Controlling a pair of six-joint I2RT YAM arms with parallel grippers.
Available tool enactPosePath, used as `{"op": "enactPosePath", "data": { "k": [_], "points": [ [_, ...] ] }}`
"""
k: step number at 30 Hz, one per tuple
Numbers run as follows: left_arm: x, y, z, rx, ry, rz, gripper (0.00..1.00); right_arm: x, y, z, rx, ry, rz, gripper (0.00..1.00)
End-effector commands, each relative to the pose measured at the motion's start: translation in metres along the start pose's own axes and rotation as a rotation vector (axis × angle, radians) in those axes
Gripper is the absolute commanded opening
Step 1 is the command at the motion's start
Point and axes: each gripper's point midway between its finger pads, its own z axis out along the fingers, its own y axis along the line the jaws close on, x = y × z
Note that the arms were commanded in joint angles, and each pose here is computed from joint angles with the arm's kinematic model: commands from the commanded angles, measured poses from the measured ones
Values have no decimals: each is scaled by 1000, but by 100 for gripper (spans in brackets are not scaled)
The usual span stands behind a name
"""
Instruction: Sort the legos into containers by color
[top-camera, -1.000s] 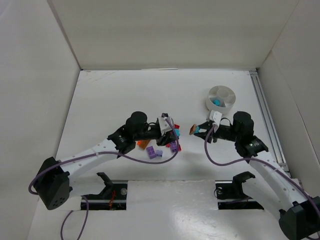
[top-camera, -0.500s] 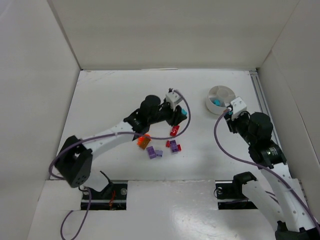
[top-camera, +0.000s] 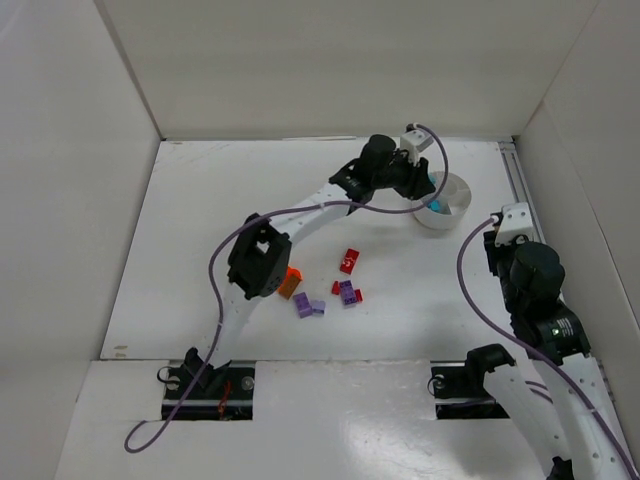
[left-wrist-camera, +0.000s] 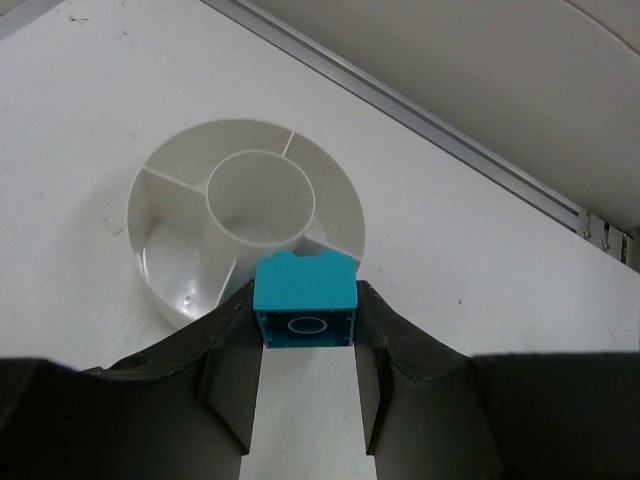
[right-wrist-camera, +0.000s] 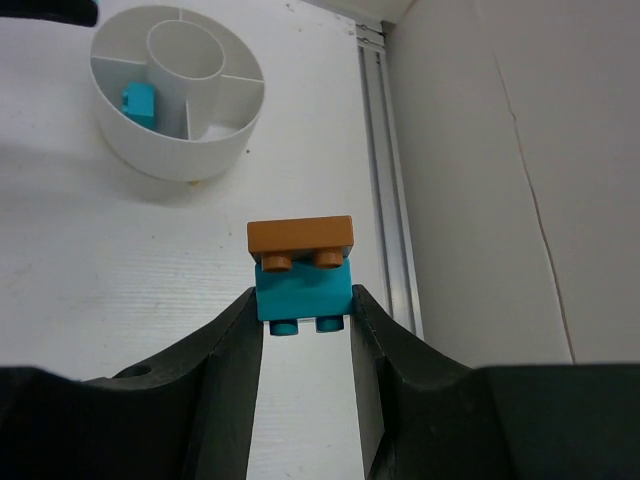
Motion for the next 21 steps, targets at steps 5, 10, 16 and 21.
{"op": "enactPosePath", "data": {
  "k": [5, 10, 16, 21],
  "points": [
    [-28, -24, 33, -1, -71, -7, 6, -13, -20, -13, 79, -48, 56, 22],
    [-19, -14, 49, -146, -107, 24, 8, -14, -12, -8, 43, -62, 36, 23],
    [-9, 0, 55, -257, -109, 41, 10, -17, -10, -8, 26, -78, 21, 25],
    [-8, 7, 52, -300, -114, 39, 19, -16, -7, -4, 15, -73, 8, 26]
  ]
}}
